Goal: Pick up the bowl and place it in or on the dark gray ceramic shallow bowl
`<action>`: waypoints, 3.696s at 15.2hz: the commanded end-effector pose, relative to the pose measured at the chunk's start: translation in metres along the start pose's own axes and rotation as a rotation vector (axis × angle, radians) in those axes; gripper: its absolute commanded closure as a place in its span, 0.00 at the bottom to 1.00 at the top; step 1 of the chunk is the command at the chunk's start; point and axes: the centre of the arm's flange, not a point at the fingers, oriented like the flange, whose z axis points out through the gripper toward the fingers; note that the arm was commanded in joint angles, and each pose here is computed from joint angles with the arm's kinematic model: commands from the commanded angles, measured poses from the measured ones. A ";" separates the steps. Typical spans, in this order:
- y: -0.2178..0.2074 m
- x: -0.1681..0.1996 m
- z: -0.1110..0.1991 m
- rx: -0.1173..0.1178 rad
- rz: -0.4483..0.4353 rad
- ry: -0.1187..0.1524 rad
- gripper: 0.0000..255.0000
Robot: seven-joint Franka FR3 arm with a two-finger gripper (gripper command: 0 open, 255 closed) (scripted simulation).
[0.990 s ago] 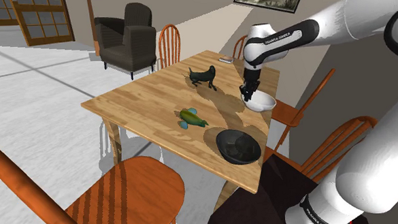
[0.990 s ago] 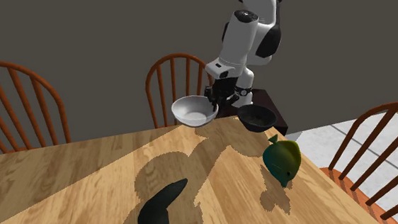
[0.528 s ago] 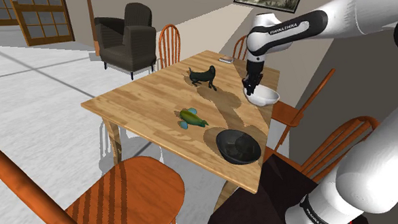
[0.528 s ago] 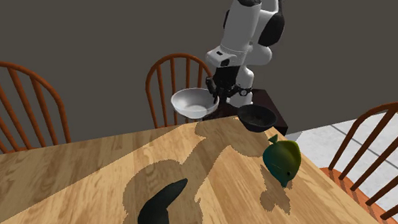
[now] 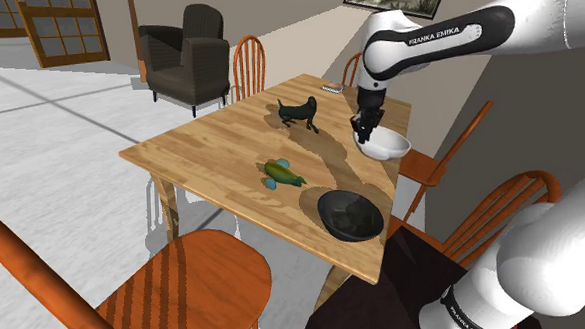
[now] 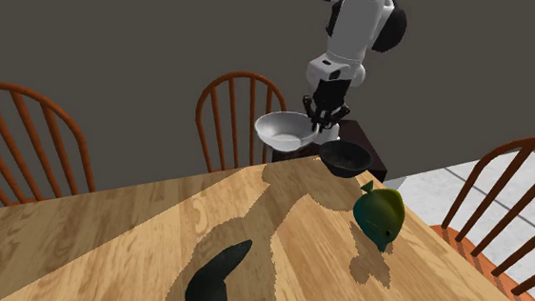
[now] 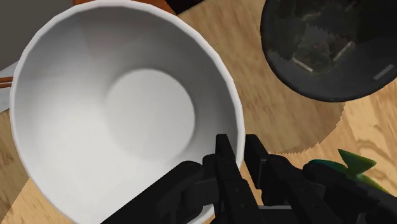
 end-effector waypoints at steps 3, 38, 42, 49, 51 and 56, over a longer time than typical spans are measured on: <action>-0.048 -0.027 -0.011 -0.001 0.001 0.000 1.00; -0.232 -0.105 0.053 -0.001 0.001 0.000 1.00; -0.233 -0.104 0.061 -0.001 0.001 0.000 1.00; -0.233 -0.104 0.061 -0.001 0.001 0.000 0.00; -0.233 -0.104 0.061 -0.001 0.001 0.000 0.00; -0.233 -0.104 0.022 -0.001 0.001 0.000 0.00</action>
